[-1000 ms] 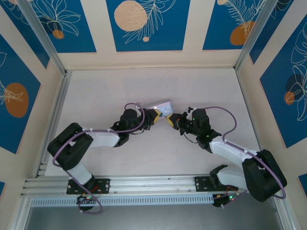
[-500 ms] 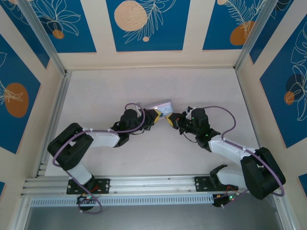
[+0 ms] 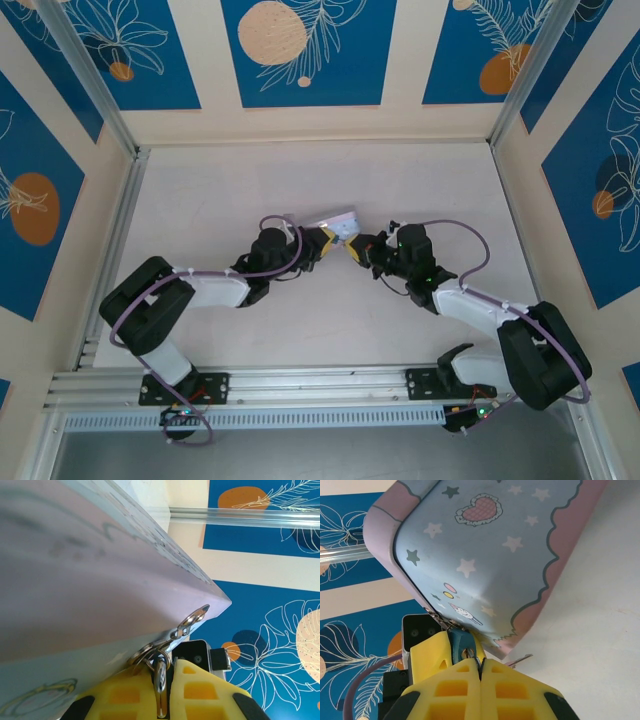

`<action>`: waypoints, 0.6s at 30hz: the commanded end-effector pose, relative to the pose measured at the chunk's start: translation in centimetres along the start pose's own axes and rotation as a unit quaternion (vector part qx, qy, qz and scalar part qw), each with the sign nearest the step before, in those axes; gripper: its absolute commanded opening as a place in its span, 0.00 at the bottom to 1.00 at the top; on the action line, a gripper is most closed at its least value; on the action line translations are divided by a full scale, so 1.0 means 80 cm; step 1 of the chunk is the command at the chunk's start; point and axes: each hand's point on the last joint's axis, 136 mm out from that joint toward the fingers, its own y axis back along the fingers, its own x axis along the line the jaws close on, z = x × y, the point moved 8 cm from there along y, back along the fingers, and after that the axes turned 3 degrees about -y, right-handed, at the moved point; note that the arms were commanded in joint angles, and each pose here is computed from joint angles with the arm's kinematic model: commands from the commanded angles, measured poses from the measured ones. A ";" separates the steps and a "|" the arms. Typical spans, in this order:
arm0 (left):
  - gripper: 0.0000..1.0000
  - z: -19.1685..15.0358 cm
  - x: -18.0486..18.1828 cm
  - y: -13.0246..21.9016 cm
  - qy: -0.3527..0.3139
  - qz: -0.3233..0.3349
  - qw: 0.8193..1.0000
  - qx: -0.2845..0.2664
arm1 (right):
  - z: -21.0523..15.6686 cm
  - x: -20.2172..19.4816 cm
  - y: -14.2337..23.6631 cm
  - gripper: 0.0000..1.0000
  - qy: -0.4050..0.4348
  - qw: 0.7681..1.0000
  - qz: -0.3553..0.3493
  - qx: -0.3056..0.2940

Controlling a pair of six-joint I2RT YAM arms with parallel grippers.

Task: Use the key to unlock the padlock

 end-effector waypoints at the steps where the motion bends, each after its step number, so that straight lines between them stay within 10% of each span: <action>1: 0.00 -0.009 -0.035 -0.006 -0.014 -0.067 0.998 0.015 | -0.002 0.017 -0.006 0.00 0.010 1.000 0.022 0.006; 18: 0.00 -0.023 -0.043 -0.011 -0.017 -0.097 0.994 0.043 | 0.003 0.016 -0.020 0.00 0.008 0.999 0.037 0.029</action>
